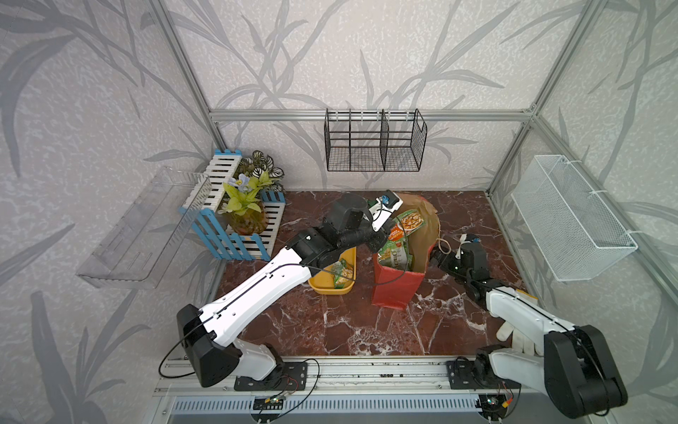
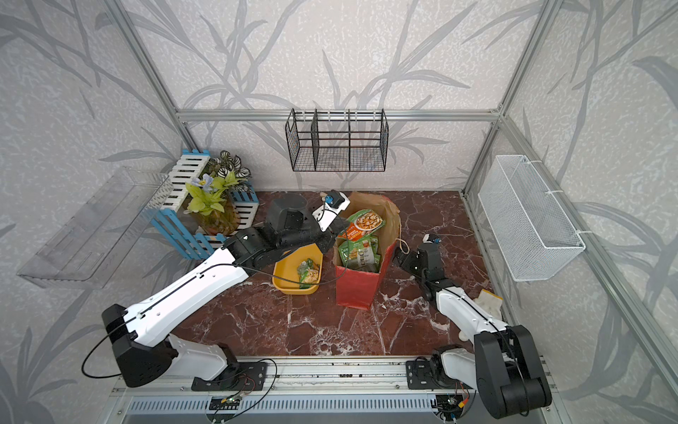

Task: Place the condiment packets inside the bag
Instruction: Place the condiment packet in the paper bag, then pick up the condiment packet from the storage box.

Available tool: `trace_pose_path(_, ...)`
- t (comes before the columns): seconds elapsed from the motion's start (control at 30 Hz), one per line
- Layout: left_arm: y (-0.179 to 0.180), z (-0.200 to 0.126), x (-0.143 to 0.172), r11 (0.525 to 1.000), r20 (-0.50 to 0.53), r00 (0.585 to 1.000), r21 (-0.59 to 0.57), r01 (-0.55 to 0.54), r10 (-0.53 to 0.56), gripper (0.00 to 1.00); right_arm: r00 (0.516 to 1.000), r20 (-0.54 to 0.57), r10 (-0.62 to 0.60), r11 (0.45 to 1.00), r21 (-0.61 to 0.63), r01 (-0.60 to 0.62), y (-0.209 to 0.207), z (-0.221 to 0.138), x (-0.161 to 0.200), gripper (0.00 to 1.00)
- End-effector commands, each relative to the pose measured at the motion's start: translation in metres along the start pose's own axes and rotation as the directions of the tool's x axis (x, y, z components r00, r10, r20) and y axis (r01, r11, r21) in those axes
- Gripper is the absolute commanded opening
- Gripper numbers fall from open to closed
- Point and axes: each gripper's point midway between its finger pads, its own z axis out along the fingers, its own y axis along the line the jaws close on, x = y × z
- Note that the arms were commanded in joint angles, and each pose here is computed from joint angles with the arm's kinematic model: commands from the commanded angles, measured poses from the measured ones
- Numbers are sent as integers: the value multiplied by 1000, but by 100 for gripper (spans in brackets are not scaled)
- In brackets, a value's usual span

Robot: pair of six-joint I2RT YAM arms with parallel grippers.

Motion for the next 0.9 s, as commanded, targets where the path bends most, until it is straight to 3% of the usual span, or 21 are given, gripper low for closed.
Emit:
trace_pose_path(0.0,1,-15,-15,998,39,998,-36,-51,52,58,1000,9,-3,1000,-14,3,8,0,-6,99)
trace_pose_path(0.03,1,-18,-19,998,46,997,-35,-55,56,74,1000,7,-3,1000,-13,3,7,0,-6,99)
trace_pose_path(0.13,3,-36,-33,997,64,995,-43,-71,74,98,1000,6,-2,1000,-14,2,8,1,-6,99)
trace_pose_path(0.27,27,-53,-31,992,20,999,-119,-37,39,100,1000,6,-2,1000,-13,2,8,0,-6,99)
trace_pose_path(0.4,76,-73,-4,977,-2,1000,-210,16,-17,100,1000,10,-2,1000,-18,3,9,-1,-7,99)
trace_pose_path(0.5,100,-86,32,975,-54,998,-221,32,-45,100,1000,12,-1,1000,-19,2,9,-1,-7,99)
trace_pose_path(0.73,93,-92,140,993,-251,967,-98,-60,33,100,1000,8,0,1000,-17,0,9,0,-6,99)
trace_pose_path(0.87,106,-80,182,990,-313,950,-131,-53,9,93,1000,7,-1,1000,-17,1,9,0,-5,99)
